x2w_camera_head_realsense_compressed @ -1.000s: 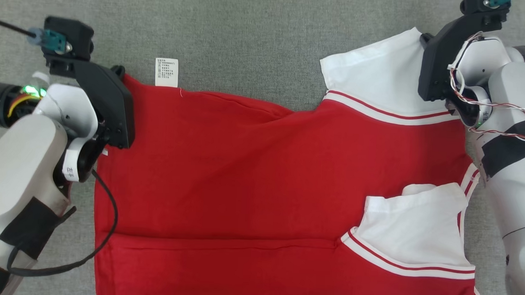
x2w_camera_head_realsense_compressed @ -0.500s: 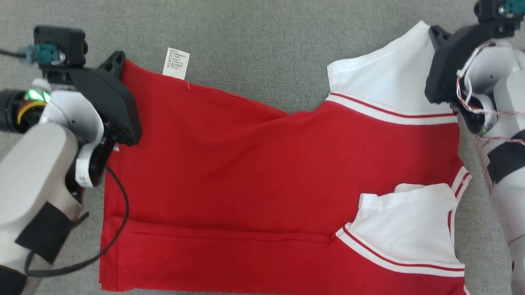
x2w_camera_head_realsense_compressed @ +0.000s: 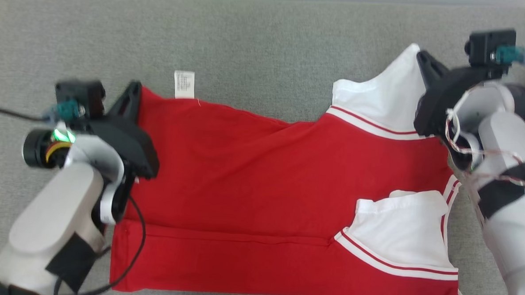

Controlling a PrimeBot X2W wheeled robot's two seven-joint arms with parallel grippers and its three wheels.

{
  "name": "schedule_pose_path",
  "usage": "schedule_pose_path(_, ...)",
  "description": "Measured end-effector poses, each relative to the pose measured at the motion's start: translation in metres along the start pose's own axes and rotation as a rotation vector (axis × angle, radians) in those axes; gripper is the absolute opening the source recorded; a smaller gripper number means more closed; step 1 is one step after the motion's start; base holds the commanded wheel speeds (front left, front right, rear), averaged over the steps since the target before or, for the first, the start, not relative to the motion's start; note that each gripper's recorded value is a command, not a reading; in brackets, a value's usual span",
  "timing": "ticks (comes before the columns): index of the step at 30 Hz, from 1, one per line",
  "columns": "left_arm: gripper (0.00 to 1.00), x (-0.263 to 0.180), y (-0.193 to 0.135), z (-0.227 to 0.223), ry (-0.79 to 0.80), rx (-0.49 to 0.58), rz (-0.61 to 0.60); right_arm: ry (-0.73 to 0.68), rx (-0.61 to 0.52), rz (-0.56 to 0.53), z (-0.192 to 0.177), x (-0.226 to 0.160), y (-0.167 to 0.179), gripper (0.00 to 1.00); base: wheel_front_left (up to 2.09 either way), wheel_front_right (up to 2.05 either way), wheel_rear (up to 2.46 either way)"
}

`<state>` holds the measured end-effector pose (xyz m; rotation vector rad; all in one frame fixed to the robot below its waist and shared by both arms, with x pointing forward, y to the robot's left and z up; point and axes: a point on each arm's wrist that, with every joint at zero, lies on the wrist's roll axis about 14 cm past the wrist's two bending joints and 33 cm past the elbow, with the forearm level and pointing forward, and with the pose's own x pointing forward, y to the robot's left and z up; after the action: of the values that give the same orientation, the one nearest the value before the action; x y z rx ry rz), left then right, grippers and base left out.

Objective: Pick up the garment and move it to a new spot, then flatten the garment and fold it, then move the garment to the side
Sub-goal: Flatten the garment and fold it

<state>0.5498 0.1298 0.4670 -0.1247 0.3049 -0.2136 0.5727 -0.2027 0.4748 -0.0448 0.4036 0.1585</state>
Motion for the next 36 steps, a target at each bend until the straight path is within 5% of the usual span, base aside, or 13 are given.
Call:
schedule_pose_path(9, 0.00, -0.042, 0.001, -0.014, -0.088, -0.045, 0.018, -0.092, 0.049, 0.102, 0.001, -0.058, 0.009, 0.00, 0.00, 0.00, 0.00)
schedule_pose_path(21, 0.00, -0.077, -0.001, -0.051, -0.041, -0.092, 0.039, 0.029, 0.015, 0.149, -0.040, -0.144, 0.015, 0.00, 0.00, 0.00, 0.00)
schedule_pose_path(36, 0.00, -0.095, 0.012, -0.071, -0.002, -0.145, 0.108, 0.427, 0.004, 0.161, -0.120, -0.195, 0.017, 0.00, 0.00, 0.00, 0.00)
